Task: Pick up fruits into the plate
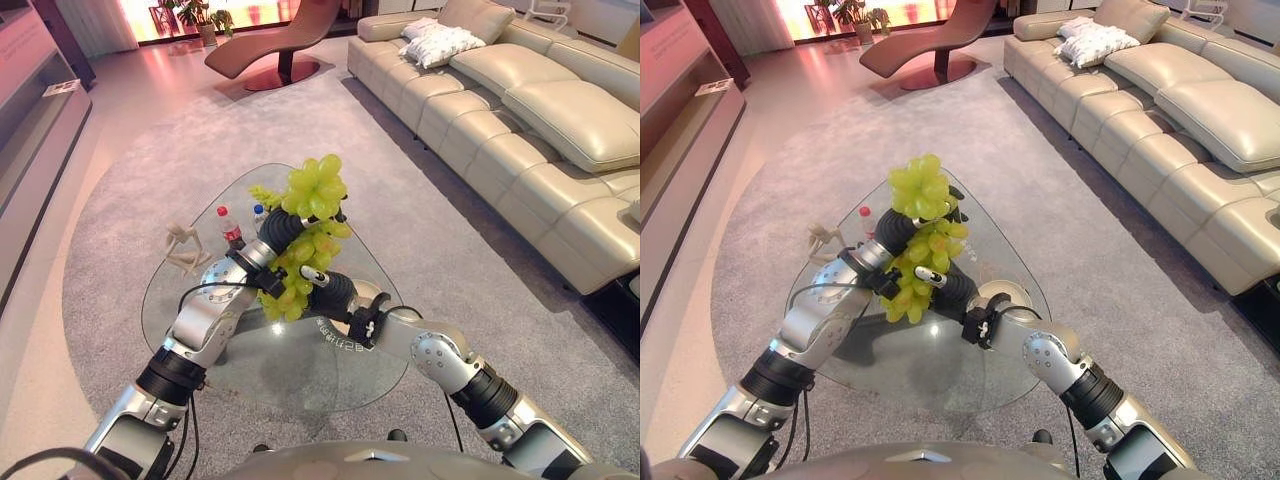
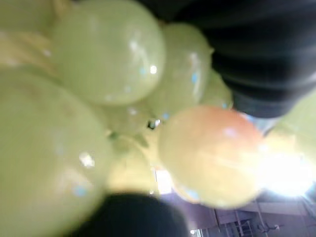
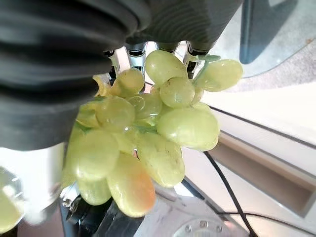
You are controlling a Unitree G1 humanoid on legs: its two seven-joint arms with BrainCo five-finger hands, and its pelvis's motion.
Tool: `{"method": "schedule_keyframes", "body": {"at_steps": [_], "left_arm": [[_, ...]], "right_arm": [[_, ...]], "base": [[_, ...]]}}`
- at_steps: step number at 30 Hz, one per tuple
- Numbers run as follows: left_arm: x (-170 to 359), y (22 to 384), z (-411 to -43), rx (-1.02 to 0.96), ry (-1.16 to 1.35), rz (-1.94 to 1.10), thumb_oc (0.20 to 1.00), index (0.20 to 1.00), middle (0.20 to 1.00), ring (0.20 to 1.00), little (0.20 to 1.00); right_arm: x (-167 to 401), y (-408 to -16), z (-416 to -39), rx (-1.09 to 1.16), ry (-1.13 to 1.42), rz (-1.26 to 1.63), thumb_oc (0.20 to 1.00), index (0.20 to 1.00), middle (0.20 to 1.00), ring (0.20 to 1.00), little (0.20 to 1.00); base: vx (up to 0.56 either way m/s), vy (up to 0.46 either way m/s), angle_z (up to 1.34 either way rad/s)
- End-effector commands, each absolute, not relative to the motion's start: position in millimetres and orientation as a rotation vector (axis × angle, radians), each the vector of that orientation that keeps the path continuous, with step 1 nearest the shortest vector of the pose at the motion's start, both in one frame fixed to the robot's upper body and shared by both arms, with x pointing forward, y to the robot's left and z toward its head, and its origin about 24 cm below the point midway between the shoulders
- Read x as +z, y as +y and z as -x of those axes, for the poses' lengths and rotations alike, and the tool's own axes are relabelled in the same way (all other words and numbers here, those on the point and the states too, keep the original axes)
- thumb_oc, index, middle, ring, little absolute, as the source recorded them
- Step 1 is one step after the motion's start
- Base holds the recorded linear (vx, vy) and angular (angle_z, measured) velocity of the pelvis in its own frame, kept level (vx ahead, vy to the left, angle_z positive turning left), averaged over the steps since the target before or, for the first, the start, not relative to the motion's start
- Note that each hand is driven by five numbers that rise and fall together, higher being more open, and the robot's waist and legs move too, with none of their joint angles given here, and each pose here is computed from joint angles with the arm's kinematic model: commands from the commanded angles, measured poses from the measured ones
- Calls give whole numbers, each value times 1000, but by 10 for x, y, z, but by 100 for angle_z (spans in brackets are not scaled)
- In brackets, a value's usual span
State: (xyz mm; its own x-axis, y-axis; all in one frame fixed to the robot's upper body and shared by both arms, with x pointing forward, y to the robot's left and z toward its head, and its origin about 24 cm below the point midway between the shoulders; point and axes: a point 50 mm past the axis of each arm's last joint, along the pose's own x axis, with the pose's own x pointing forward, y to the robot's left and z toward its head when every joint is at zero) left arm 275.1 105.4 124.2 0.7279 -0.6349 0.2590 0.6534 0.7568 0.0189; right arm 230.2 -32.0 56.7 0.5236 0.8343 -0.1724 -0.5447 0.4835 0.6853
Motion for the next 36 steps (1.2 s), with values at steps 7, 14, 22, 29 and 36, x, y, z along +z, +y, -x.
{"method": "schedule_keyframes", "body": {"at_steps": [7,14,22,29,36], "left_arm": [[1379,646,-2725,-891,-304,99,200,200,200,200,200],[1352,635,-2713,-887,-295,99,200,200,200,200,200],[1359,659,-2727,-865,-276,135,200,200,200,200,200],[1321,694,-2711,-903,-250,119,1000,1000,1000,1000,1000],[1273,847,-2750,-887,-205,153,1000,1000,1000,1000,1000]], "right_arm": [[1234,226,-2124,1236,300,-792,200,200,200,200,200],[1246,203,-2143,1215,266,-787,200,200,200,200,200],[1254,166,-2150,1209,257,-793,200,200,200,200,200],[1284,106,-2170,1199,238,-814,200,200,200,200,200],[1245,-59,-2294,1107,200,-822,200,200,200,200,200]], "base": [[0,0,0],[0,0,0],[0,0,0],[0,0,0],[0,4,0]]}}
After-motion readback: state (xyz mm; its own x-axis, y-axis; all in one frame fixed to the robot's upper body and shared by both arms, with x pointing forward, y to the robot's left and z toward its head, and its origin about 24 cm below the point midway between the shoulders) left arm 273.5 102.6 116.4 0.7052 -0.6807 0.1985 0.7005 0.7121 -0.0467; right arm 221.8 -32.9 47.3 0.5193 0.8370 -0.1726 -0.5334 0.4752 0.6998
